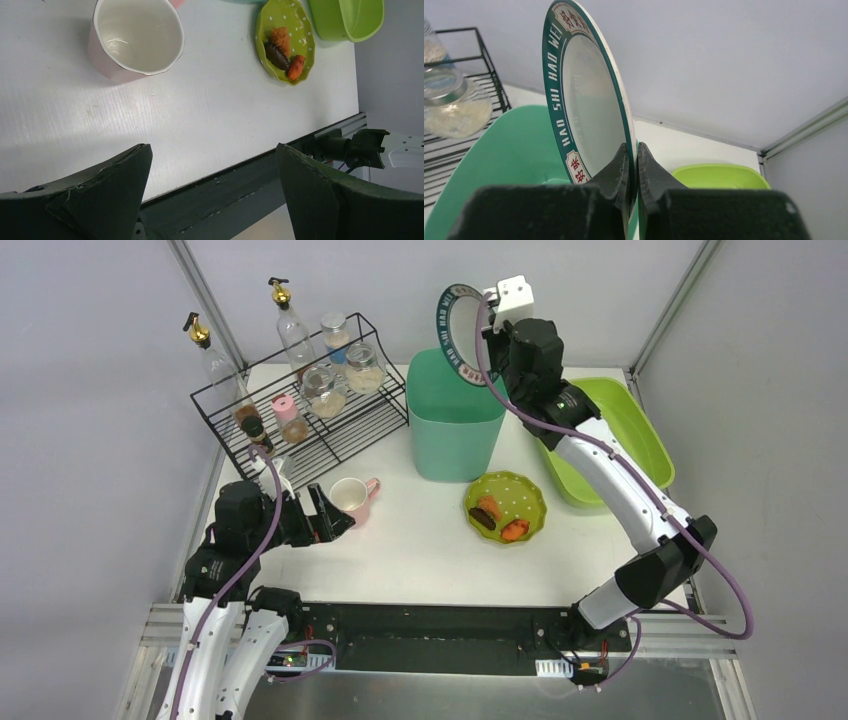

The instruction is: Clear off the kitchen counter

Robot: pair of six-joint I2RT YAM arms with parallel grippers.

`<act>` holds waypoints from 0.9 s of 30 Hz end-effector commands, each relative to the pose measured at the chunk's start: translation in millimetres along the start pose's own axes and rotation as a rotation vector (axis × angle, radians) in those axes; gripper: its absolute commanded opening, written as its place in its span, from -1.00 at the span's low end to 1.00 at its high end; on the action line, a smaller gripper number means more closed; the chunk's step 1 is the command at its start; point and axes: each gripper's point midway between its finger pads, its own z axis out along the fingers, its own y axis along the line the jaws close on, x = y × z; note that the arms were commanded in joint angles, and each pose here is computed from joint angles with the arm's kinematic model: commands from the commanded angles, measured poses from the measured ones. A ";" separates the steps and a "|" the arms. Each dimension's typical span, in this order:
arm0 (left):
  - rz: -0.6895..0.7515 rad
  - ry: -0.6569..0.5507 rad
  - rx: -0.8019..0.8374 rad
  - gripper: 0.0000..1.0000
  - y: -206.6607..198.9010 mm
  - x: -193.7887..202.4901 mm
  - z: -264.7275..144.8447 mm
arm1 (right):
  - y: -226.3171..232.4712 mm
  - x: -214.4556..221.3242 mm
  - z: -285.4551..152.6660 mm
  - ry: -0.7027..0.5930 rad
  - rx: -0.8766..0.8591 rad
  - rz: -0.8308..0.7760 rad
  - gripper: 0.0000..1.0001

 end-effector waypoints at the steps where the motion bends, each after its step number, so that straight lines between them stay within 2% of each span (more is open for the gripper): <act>1: 0.017 -0.018 0.027 0.99 -4.1 -5.4 2.3 | -75.4 -105.4 -50.5 -0.294 0.223 0.155 -1.00; 8: 0.015 -0.014 0.027 0.99 -4.1 -5.3 2.7 | -151.9 -83.3 -80.2 -0.249 0.477 0.280 -1.00; 13: 0.016 -0.014 0.026 0.99 -3.8 -5.2 2.9 | -206.9 -37.8 -94.7 -0.159 0.626 0.415 -1.00; 18: 0.016 -0.014 0.025 0.99 -3.8 -5.5 2.9 | -243.9 32.4 -96.2 -0.030 0.697 0.632 -1.00; 22: 0.014 -0.011 0.024 0.99 -3.5 -5.3 3.4 | -271.2 95.5 -96.1 0.038 0.746 0.889 -1.00; 27: 0.014 -0.012 0.024 0.99 -3.6 -5.3 3.1 | -279.4 159.0 -89.8 0.107 0.803 1.012 -1.00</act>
